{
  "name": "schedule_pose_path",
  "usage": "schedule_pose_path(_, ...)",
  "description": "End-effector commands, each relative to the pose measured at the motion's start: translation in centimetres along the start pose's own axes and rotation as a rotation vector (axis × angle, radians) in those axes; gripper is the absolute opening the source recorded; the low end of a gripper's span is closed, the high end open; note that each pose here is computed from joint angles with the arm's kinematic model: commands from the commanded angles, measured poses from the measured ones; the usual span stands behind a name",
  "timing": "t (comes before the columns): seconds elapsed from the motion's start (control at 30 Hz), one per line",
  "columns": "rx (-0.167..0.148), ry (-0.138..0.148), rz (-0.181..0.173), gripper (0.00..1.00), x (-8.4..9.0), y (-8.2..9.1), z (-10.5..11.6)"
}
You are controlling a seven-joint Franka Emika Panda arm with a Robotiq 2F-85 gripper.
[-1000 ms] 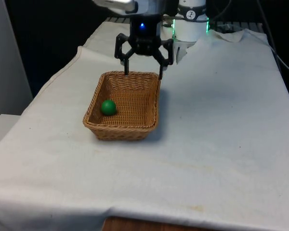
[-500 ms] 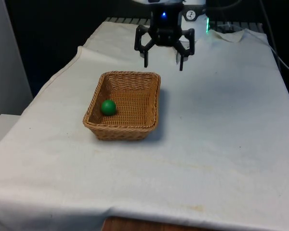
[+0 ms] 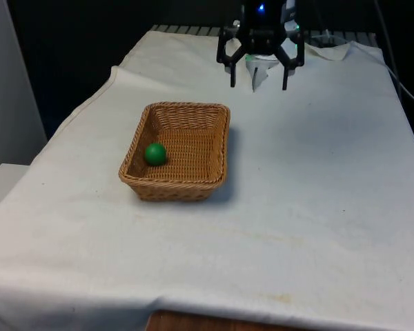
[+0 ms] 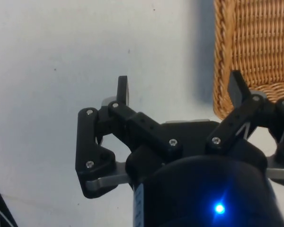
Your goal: Pick up the ball and place it into the basket.
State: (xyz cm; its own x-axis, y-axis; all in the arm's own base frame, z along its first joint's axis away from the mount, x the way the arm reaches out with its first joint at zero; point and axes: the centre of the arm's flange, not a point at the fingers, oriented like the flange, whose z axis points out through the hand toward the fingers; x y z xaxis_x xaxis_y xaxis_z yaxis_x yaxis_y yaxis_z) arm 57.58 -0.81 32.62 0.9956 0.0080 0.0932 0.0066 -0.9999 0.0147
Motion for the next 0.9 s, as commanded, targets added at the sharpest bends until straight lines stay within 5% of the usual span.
schedule_pose_path(0.0,-0.006,0.0,0.002,1.0,-0.1,-0.1,-0.6)
schedule_pose_path(0.87,0.028,0.018,-0.024,1.0,-0.8,-1.3,-7.0)
